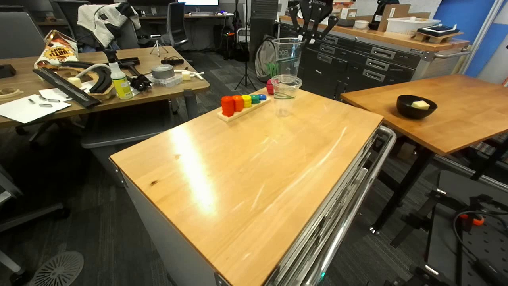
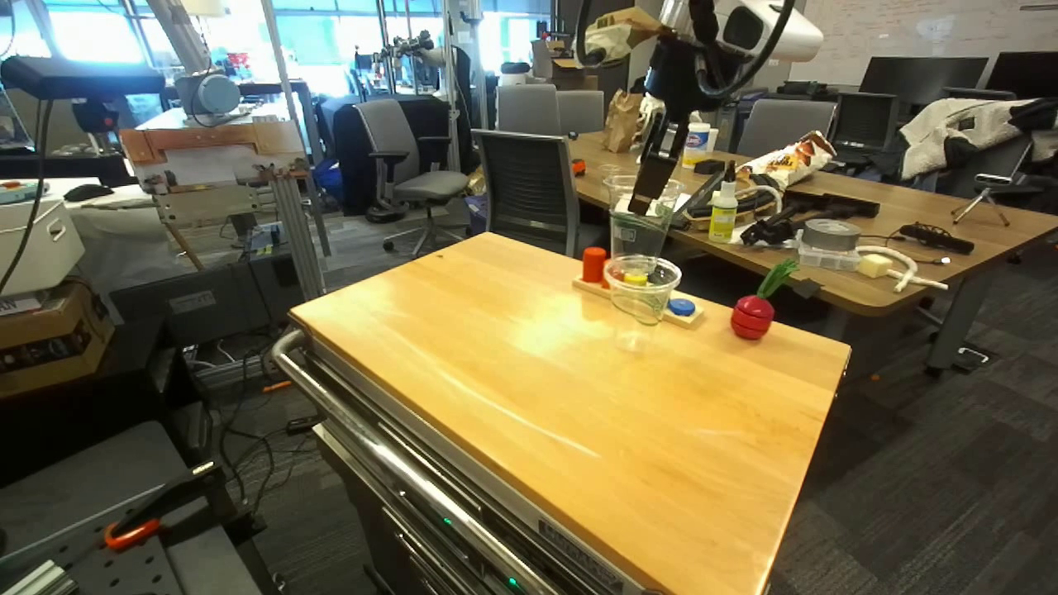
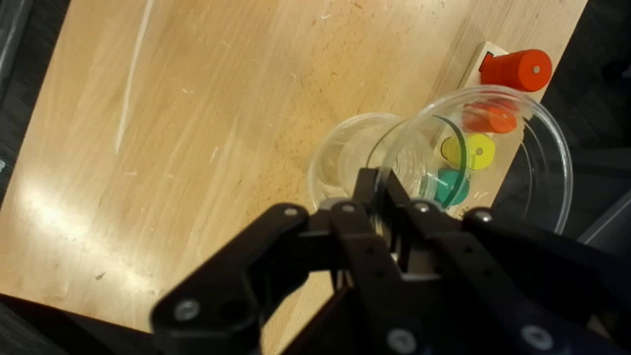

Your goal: Put the cups one inside the other

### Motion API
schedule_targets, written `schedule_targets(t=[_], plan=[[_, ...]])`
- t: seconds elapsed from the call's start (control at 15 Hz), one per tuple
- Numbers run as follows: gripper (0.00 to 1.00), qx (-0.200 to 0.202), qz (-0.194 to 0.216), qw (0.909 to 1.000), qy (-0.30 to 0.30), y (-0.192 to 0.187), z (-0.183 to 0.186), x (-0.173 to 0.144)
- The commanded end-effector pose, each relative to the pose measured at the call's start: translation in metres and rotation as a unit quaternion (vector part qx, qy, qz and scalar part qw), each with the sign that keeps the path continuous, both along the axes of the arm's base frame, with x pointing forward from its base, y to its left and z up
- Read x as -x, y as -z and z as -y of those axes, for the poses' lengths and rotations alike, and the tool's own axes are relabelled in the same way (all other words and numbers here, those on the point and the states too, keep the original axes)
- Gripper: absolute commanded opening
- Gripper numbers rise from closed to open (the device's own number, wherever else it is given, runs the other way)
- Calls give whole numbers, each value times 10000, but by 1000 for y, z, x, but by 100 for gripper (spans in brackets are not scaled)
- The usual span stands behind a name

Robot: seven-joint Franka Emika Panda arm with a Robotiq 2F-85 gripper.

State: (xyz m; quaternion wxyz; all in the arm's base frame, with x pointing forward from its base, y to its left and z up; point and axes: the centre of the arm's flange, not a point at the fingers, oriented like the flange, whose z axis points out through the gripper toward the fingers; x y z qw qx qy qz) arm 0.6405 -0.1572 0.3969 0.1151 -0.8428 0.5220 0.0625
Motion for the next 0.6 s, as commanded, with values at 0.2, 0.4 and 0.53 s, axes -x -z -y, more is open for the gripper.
schedule_targets(t=[0.2, 0.4, 0.53], plan=[[38, 25, -17, 9998, -211, 30, -1, -1], [62, 40, 166, 9995, -276, 26, -4, -9], [77, 94, 334, 9989, -313, 13, -5, -12]])
